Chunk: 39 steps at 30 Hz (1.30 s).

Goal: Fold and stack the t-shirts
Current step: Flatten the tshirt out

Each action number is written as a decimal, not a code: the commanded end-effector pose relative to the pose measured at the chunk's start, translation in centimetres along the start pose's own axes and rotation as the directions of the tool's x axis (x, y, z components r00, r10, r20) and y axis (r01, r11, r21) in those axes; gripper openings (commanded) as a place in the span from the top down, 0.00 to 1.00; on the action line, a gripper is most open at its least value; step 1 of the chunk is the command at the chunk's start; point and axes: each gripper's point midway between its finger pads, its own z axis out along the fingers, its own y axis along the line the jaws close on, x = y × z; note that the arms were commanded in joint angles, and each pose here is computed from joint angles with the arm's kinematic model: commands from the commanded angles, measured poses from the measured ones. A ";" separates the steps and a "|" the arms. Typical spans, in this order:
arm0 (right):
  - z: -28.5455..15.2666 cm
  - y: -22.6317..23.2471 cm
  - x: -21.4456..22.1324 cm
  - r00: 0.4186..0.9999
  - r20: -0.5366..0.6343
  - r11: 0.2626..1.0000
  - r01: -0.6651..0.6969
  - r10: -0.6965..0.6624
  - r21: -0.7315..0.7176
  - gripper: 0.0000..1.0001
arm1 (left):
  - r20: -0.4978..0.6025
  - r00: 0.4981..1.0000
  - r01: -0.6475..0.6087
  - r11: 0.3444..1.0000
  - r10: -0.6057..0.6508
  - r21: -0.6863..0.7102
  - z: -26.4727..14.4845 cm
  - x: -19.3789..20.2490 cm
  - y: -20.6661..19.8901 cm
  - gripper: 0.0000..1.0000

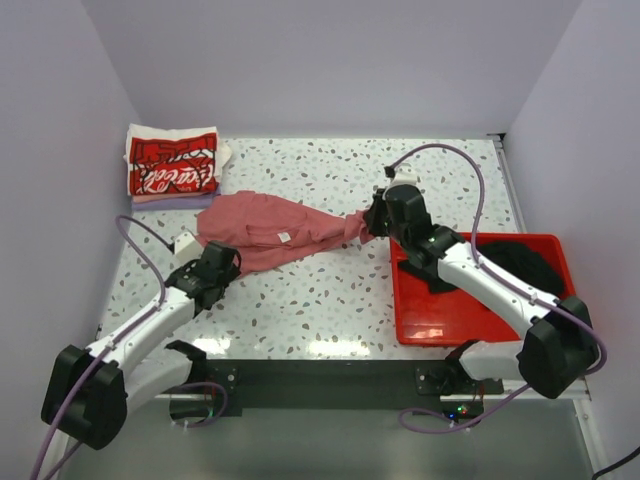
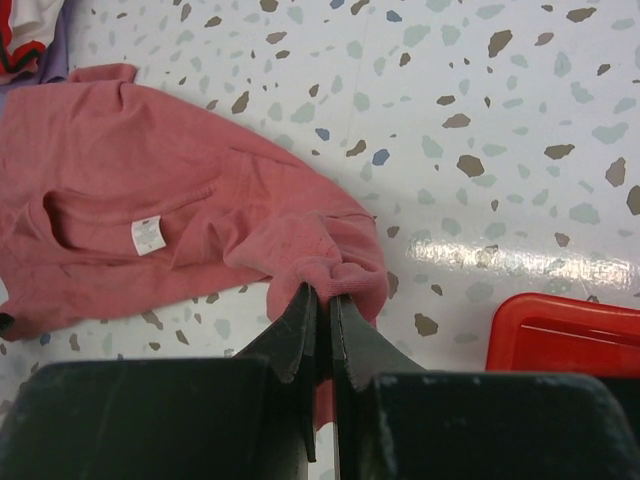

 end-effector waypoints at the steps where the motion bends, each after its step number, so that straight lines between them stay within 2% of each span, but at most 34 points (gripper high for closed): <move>1: 0.4 0.2 0.3 1.000 -0.013 1.000 0.013 -0.013 -0.008 1.00 | 0.026 1.000 0.014 0.998 -0.016 0.064 0.7 -1.7 -2.0 0.18; 4: 0.7 0.0 0.7 1.000 -0.028 1.000 0.014 -0.014 0.001 1.00 | 0.033 0.999 0.016 0.996 -0.019 0.090 1.4 -2.2 -3.0 0.23; 8: 0.8 0.0 0.9 0.999 -0.039 1.000 0.020 -0.019 0.009 1.00 | -0.018 1.000 0.001 0.998 0.000 0.062 2.6 -1.2 -3.0 0.37; 13: 0.7 -0.1 0.7 0.999 -0.038 1.000 0.022 -0.022 0.017 1.00 | -0.068 0.998 -0.004 0.999 0.006 0.035 2.9 0.4 -2.0 0.41; 16: 0.7 0.1 0.7 0.999 -0.036 1.000 0.017 -0.017 0.009 1.00 | -0.050 0.999 0.008 0.998 -0.005 0.060 2.5 0.2 -1.8 0.56; 17: 0.7 0.1 0.7 0.999 -0.039 1.000 0.018 -0.018 0.009 1.00 | -0.041 0.999 0.011 0.998 -0.008 0.069 2.3 0.0 -1.9 0.76; 19: 0.7 0.1 0.8 0.999 -0.042 1.000 0.021 -0.021 0.007 1.00 | -0.017 1.000 0.016 0.996 -0.014 0.092 1.9 -0.8 -2.3 1.00; 26: -0.6 0.6 -0.7 0.999 -0.015 0.999 0.032 -0.032 -0.017 1.00 | 0.115 0.993 0.013 0.985 -0.033 0.174 -0.9 -5.5 -3.7 1.00; 30: -2.6 1.8 -4.2 0.996 0.069 0.997 0.052 -0.048 -0.058 1.00 | 0.207 0.968 0.089 0.962 -0.145 0.257 -5.0 -10.3 -4.5 1.00; 33: -5.2 2.3 -7.9 0.988 0.148 0.997 0.054 -0.045 -0.059 1.00 | 0.286 0.909 0.186 0.909 -0.304 0.374 -10.0 -15.4 -5.0 1.00; 34: -6.2 2.4 -9.2 0.983 0.176 0.996 0.066 -0.055 -0.058 1.00 | 0.318 0.874 0.210 0.875 -0.368 0.436 -12.9 -18.0 -5.0 1.00; 39: -12.8 5.2 -16.5 0.939 0.343 0.982 0.080 -0.017 -0.170 1.00 | 0.429 0.735 0.210 0.779 -0.524 0.591 -23.3 -26.1 -3.0 1.00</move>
